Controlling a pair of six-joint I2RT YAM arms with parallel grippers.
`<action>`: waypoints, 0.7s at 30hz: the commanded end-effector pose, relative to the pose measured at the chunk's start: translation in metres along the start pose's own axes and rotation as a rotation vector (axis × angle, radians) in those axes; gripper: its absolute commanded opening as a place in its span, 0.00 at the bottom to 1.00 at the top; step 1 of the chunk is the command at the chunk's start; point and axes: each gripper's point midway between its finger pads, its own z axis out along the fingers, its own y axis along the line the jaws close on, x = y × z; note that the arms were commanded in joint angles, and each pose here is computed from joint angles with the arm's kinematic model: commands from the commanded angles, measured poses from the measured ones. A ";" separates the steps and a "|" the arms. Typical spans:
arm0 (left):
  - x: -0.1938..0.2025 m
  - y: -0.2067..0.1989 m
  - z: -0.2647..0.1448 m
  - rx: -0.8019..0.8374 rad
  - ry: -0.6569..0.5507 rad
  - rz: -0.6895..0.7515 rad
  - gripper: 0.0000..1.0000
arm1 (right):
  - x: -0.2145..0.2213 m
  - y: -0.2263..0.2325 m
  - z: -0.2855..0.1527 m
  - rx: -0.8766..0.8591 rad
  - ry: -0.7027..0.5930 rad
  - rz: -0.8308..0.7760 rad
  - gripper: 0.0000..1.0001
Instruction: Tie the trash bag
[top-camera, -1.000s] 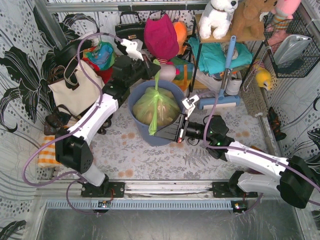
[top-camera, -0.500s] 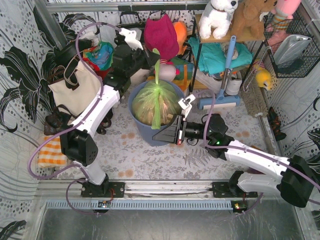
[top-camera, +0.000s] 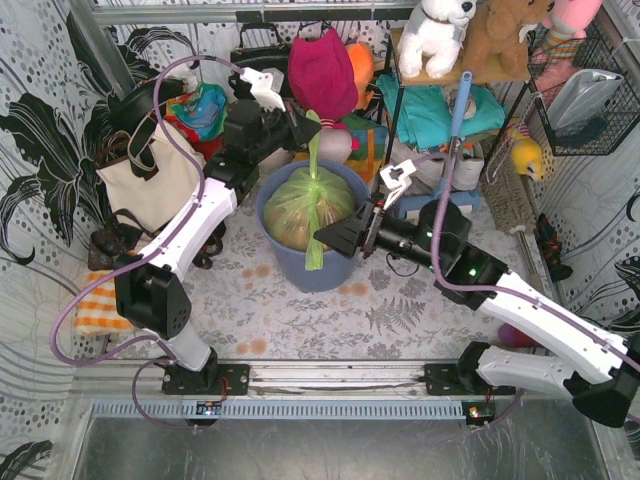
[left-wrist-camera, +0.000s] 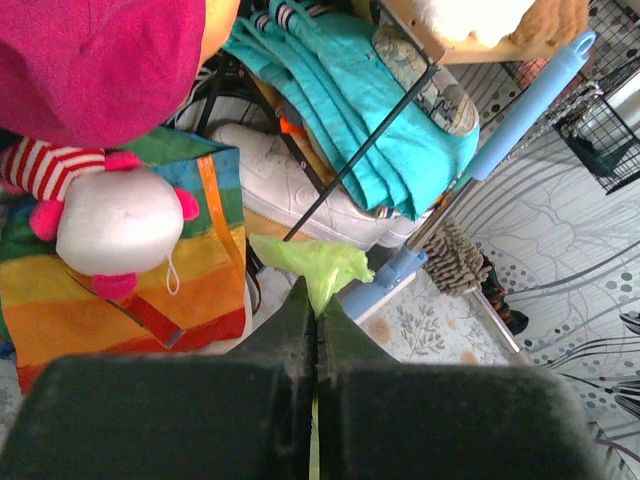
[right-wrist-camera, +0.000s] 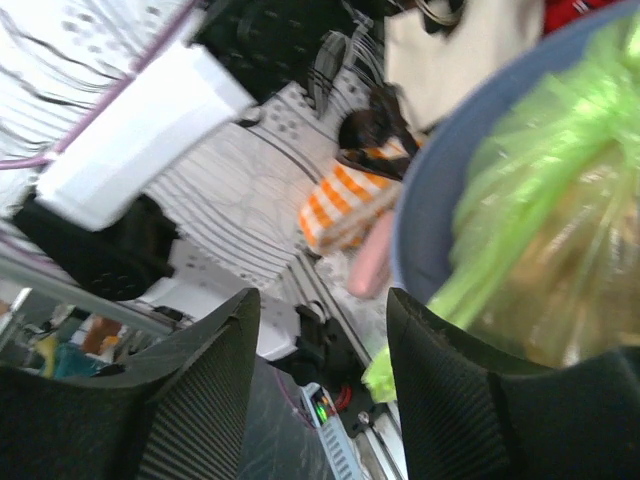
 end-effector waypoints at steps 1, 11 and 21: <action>-0.005 -0.010 -0.006 0.045 -0.021 -0.002 0.00 | 0.030 -0.048 0.008 0.228 0.128 0.054 0.55; 0.000 -0.010 -0.007 0.050 -0.008 -0.008 0.00 | 0.051 -0.064 0.024 0.305 0.240 0.115 0.56; 0.001 -0.010 -0.007 0.055 -0.010 -0.013 0.00 | 0.053 -0.067 0.039 0.294 0.262 0.101 0.35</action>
